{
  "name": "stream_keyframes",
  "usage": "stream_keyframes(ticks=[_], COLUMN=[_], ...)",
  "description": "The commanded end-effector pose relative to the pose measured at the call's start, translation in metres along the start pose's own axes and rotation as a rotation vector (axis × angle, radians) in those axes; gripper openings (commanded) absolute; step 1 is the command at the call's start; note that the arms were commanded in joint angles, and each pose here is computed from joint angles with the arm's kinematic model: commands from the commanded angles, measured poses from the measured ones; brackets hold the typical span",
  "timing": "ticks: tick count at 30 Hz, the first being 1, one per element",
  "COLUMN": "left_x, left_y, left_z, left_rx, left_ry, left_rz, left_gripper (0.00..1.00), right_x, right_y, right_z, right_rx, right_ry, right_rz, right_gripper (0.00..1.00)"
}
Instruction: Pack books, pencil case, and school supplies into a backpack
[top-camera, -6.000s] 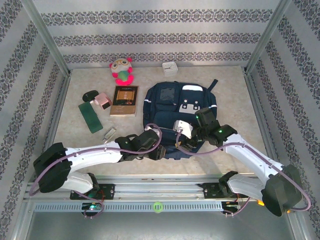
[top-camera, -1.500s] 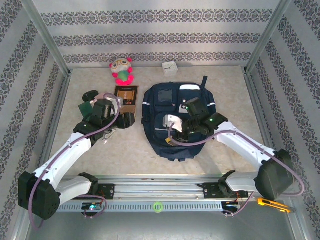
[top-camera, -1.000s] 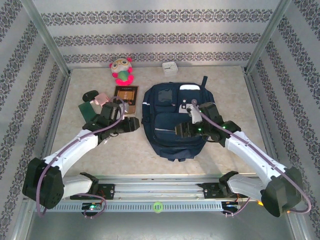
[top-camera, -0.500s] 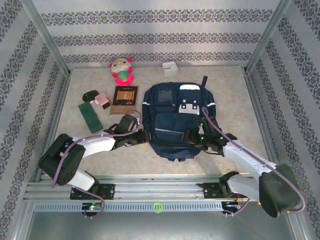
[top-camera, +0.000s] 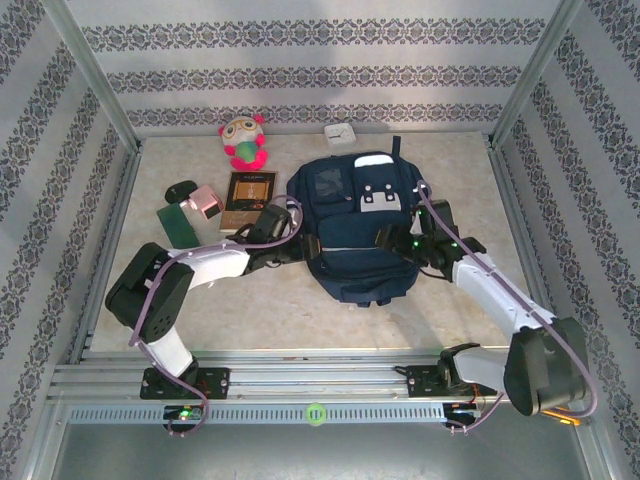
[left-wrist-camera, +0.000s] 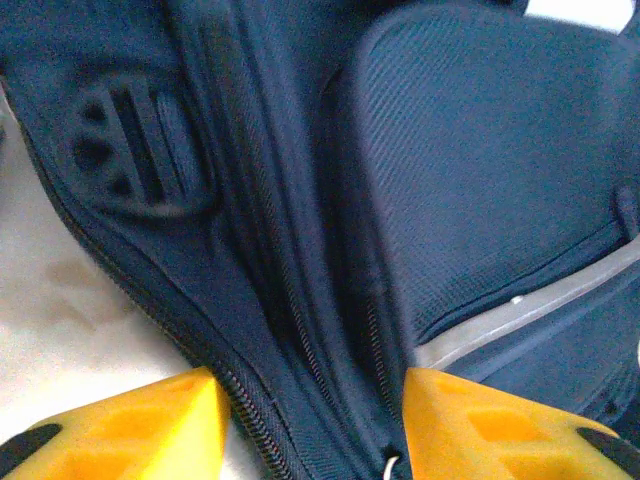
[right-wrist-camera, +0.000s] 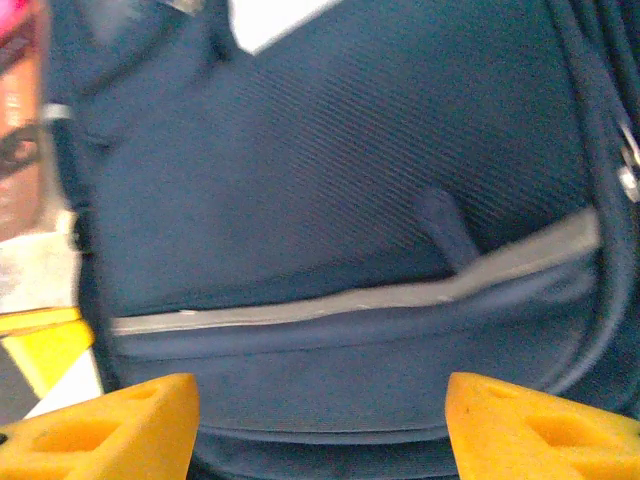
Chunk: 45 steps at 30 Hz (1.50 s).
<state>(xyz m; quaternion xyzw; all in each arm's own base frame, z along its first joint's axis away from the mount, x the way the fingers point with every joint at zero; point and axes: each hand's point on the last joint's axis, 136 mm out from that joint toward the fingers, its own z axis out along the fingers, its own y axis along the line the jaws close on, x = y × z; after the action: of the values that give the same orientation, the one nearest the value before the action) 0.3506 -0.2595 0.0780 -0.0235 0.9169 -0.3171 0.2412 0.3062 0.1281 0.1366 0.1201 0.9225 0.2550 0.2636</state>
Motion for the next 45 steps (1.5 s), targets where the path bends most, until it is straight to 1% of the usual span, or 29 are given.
stream_keyframes(ticks=[1,3,6,8,11,15,19,20,25,30,32,35,39,45], left_x=[-0.041,-0.059,-0.075,-0.083,-0.096,-0.117,-0.134,-0.141,-0.154,-0.172,-0.179,-0.186,-0.194,-0.194], left_y=[0.019,0.037,0.073,0.093,0.112,0.129,0.151,0.153,0.173,0.168,0.169,0.177,0.195,0.229], left_z=[-0.039,-0.059,-0.080,-0.085,-0.086,-0.076,-0.061,-0.060,-0.042,-0.029,-0.026,-0.022,-0.024,-0.035], left_rx=[-0.118,-0.183,-0.260,-0.270,-0.294,-0.287,-0.316,-0.314,-0.306,-0.230,-0.228,-0.259,-0.349,-0.475], left_ry=[-0.103,-0.150,-0.178,-0.176,-0.179,-0.181,-0.165,-0.170,-0.159,-0.185,-0.200,-0.218,-0.247,-0.231], left_rz=[0.014,-0.001,-0.035,-0.072,-0.070,-0.096,-0.120,-0.119,-0.137,-0.113,-0.115,-0.120,-0.134,-0.170], left_gripper=[0.54,0.58,0.59,0.58,0.58,0.58,0.58,0.58,0.58,0.58,0.58,0.58,0.58,0.58], right_x=[-0.009,-0.011,-0.010,-0.004,0.003,0.011,0.020,0.022,0.027,0.029,0.030,0.031,0.032,0.032], right_y=[0.041,0.070,0.118,0.150,0.189,0.226,0.247,0.251,0.259,0.259,0.257,0.252,0.243,0.229], right_z=[-0.025,-0.024,-0.008,0.009,0.039,0.083,0.122,0.130,0.169,0.191,0.200,0.209,0.221,0.235], right_rx=[-0.029,-0.065,-0.137,-0.184,-0.226,-0.262,-0.278,-0.282,-0.286,-0.267,-0.258,-0.243,-0.217,-0.163], right_ry=[-0.045,-0.053,-0.034,-0.014,0.014,0.055,0.092,0.097,0.123,0.126,0.131,0.136,0.149,0.154], right_rz=[-0.106,-0.128,-0.149,-0.166,-0.186,-0.198,-0.181,-0.170,-0.119,-0.104,-0.097,-0.093,-0.080,-0.075], right_gripper=[0.67,0.68,0.67,0.66,0.65,0.65,0.65,0.65,0.65,0.65,0.64,0.65,0.65,0.66])
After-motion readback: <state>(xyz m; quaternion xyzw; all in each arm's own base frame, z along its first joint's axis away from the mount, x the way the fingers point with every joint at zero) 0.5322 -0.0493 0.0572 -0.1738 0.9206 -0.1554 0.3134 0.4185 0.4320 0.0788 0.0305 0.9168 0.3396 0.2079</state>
